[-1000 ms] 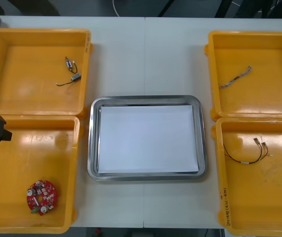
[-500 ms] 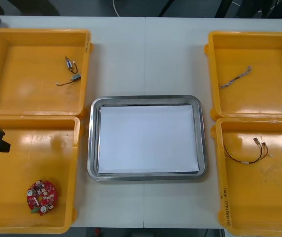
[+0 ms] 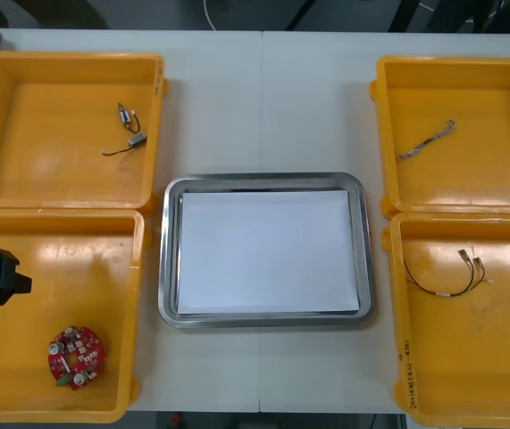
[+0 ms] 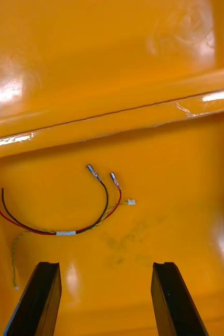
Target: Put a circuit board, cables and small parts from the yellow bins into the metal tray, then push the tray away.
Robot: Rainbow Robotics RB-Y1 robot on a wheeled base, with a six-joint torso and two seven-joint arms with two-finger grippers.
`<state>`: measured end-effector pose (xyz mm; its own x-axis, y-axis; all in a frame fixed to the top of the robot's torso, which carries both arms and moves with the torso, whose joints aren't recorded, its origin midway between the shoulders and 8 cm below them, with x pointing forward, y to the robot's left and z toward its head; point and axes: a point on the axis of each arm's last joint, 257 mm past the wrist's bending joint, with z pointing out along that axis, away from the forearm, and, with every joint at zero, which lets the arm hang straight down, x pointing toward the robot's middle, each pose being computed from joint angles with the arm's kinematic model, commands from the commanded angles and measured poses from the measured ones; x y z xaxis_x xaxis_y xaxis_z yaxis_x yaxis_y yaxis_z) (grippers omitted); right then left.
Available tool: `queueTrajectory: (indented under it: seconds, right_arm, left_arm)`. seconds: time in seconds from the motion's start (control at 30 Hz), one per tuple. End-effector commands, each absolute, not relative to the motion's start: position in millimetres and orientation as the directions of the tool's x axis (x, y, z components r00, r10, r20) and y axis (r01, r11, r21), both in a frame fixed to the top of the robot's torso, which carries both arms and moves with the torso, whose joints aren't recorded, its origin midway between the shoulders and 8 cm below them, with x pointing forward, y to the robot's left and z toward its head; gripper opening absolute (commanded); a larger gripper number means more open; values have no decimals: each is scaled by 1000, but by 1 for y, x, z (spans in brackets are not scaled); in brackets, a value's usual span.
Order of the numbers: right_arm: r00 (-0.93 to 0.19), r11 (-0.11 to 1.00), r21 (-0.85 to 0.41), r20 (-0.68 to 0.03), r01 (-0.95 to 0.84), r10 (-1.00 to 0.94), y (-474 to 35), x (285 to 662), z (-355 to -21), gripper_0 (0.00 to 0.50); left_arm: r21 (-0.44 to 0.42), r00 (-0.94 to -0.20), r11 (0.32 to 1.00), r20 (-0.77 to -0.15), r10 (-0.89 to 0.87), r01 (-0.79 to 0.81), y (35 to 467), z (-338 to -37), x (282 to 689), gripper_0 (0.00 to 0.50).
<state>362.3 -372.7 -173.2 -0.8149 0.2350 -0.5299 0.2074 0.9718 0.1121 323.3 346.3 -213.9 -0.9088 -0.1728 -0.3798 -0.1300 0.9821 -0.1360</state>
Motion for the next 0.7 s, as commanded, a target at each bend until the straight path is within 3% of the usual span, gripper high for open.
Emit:
queueTrajectory:
  seconds: [0.03,0.47,0.7]
  right_arm:
    - [-797,951,174,-519,256,309,-353,350,-178,500]
    - [-737,839,359,-412,410,536,-317,344,-197,500]
    - [-709,781,379,-342,497,617,-304,340,-212,500]
  left_arm:
    - [-200,-871,945,-373,-319,-260,352,-219,312,500]
    - [-308,-817,874,-334,-469,-376,347,-247,298,500]
    - [-350,-791,840,-317,-523,-415,342,-263,291,500]
